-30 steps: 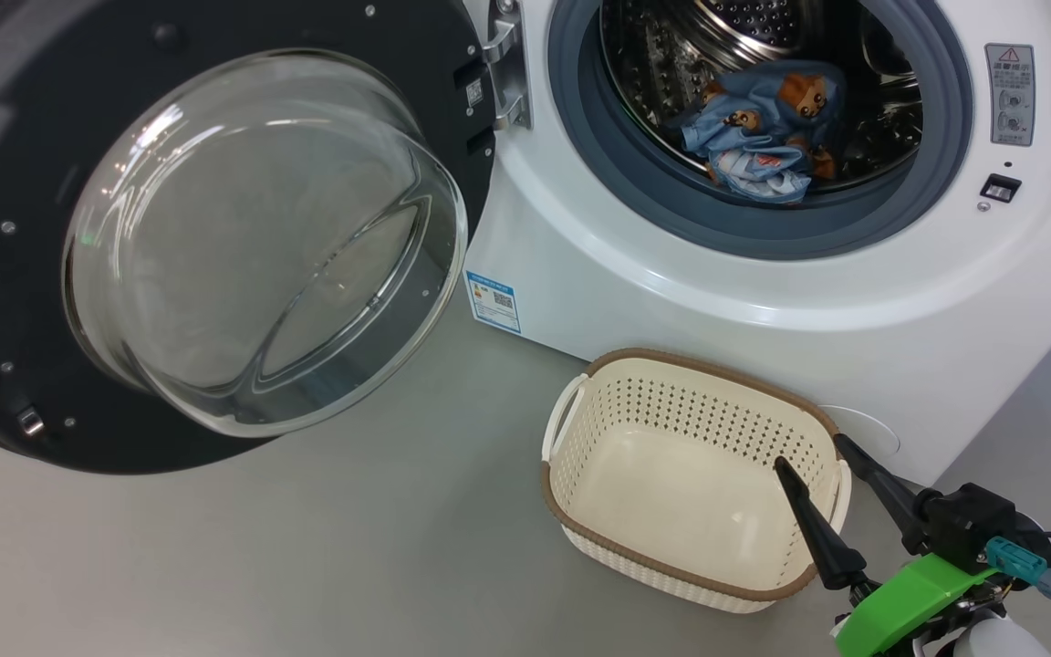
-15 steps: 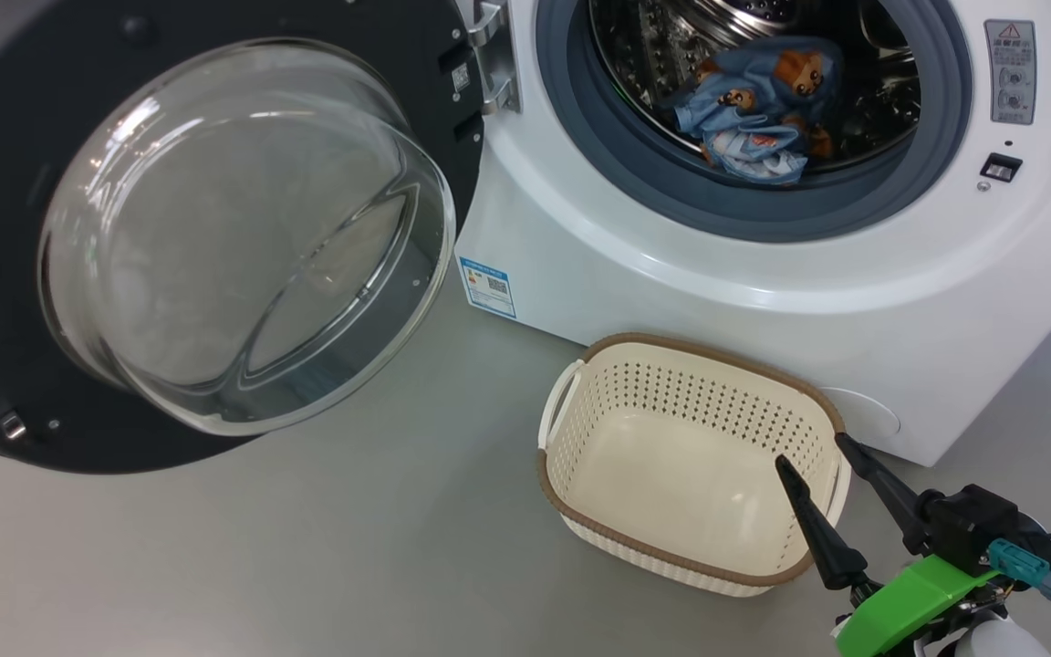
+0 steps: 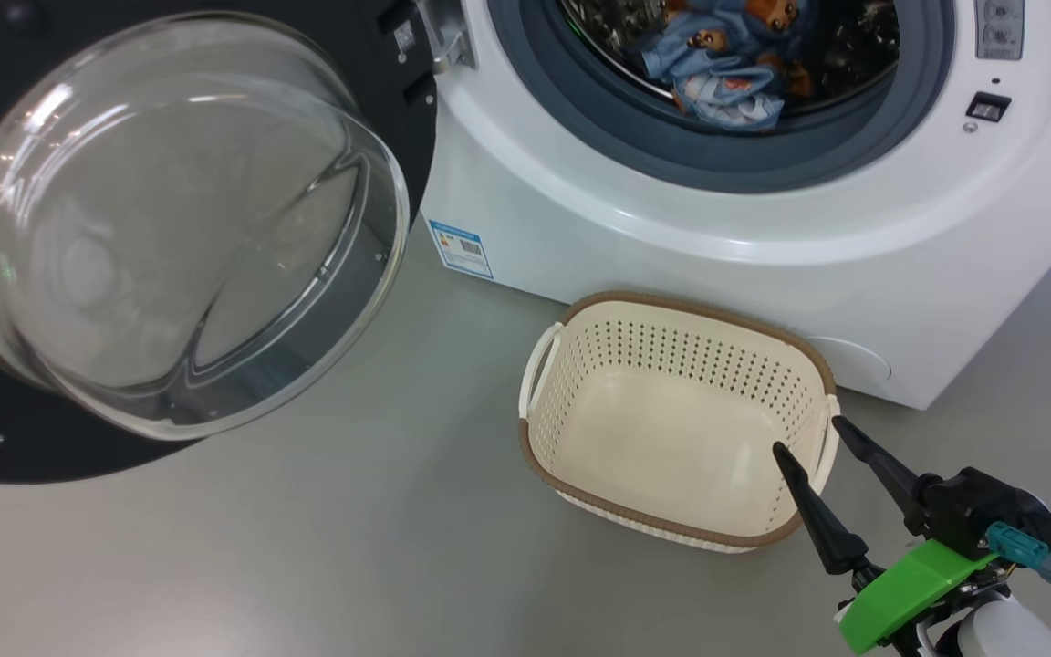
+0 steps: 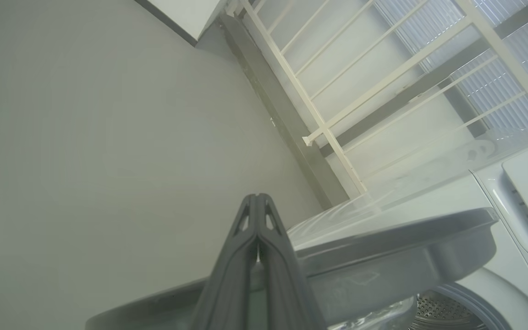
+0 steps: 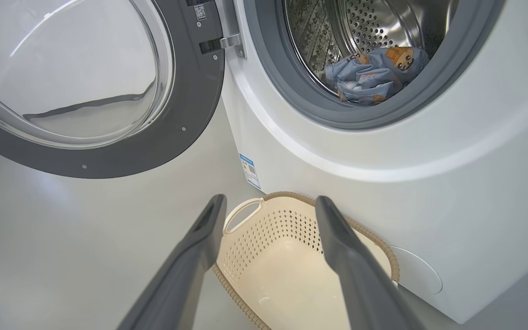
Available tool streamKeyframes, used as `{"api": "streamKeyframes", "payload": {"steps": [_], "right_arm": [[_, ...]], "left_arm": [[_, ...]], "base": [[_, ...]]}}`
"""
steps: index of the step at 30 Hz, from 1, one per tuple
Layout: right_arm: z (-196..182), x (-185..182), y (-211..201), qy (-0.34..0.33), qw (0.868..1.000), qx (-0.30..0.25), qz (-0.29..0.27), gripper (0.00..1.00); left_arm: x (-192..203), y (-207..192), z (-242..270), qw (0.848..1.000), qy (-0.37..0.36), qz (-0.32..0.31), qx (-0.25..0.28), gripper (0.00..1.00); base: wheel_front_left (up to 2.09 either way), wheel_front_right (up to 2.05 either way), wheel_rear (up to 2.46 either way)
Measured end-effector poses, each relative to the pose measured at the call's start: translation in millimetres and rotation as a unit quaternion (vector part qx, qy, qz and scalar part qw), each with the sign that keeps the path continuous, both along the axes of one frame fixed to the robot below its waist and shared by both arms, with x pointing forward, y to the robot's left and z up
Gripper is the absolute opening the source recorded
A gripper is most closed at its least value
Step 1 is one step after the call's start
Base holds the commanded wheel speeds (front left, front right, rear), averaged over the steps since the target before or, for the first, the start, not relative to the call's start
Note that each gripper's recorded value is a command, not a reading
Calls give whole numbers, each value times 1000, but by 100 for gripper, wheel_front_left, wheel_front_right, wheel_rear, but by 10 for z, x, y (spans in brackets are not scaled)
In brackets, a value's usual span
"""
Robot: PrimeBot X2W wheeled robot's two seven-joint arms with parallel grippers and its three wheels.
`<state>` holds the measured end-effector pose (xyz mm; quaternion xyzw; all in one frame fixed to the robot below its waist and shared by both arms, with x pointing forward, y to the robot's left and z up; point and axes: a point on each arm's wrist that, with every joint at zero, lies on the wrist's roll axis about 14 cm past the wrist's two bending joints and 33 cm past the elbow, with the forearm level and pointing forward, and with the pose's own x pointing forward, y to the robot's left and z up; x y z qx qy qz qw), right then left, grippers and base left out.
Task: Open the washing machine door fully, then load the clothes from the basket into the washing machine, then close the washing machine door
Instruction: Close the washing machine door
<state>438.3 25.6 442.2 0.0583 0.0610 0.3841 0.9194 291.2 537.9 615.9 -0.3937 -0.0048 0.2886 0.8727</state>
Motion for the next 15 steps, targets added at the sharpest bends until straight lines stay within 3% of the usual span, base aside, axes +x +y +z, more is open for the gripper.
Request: {"api": "streamKeyframes", "payload": {"steps": [15], "right_arm": [[-103,75,-40,8,1000,-3,-4,100]], "left_arm": [[172,-152,-200,997,40,-50,-39,0]], "base": [[0,0,0]]}}
